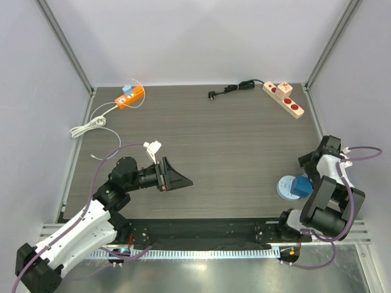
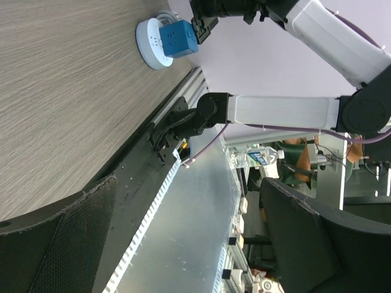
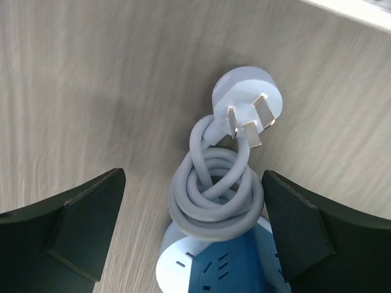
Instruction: Pull the plug off the socket
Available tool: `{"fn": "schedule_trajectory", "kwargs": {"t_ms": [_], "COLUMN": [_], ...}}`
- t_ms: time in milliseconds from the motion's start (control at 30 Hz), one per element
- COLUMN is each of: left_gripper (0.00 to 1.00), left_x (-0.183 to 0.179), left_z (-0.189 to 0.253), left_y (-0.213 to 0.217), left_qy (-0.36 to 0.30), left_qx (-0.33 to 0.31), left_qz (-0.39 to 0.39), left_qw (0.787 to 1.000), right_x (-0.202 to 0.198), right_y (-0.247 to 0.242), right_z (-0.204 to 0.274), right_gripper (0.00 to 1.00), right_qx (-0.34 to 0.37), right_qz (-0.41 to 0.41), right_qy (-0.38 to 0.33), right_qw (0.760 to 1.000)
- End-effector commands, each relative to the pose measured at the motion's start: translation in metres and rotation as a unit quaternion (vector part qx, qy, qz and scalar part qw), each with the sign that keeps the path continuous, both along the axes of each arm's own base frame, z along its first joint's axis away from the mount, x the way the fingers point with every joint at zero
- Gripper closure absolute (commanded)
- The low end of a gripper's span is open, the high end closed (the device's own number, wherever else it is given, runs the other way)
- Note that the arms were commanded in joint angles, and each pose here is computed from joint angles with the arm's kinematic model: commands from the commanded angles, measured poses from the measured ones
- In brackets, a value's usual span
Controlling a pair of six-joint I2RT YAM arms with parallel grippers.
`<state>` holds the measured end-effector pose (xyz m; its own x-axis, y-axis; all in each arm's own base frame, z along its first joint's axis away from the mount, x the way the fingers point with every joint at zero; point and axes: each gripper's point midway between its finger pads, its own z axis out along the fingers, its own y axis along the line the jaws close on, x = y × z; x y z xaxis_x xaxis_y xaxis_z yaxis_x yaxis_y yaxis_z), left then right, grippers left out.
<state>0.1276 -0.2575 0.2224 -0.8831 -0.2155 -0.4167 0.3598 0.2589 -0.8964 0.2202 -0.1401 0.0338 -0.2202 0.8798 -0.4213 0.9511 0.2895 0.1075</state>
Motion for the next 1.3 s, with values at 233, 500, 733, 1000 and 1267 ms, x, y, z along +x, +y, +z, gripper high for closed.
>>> {"fn": "schedule_trajectory", "kwargs": {"t_ms": [233,500,733,1000,1267], "left_gripper": [0.00,0.06,0.16,0.23,0.23], "left_x": [0.010,0.022,0.017,0.002,0.009], "left_z": [0.011,-0.022,-0.033,-0.051,-0.038], "left_y": [0.003,-0.002,-0.037,-0.095,-0.112], "left_qy": [-0.005,0.027,0.044,0.045,-0.076], "left_qx": [0.002,0.027,0.015,0.066,0.204], "left_qz": [0.034,0.048,0.022,-0.031,-0.011], "left_qw": [0.999,0.998,0.999,0.996,0.976], "right_x": [0.037,0.036,0.041,0.042,0.062], "right_y": [0.128,0.196,0.226,0.250,0.201], "right_z": [-0.003,0.003,0.019,0.044,0.090], "right_gripper": [0.00,0.00,0.00,0.00,0.00], "right_qx": [0.068,0.066,0.039,0.033,-0.073], "right_qz": [0.138,0.255,0.408,0.491,0.406], "right_qy": [-0.067,-0.081,-0.079,-0.098,-0.121], "right_qw": [0.986,0.961,0.909,0.865,0.903]}}
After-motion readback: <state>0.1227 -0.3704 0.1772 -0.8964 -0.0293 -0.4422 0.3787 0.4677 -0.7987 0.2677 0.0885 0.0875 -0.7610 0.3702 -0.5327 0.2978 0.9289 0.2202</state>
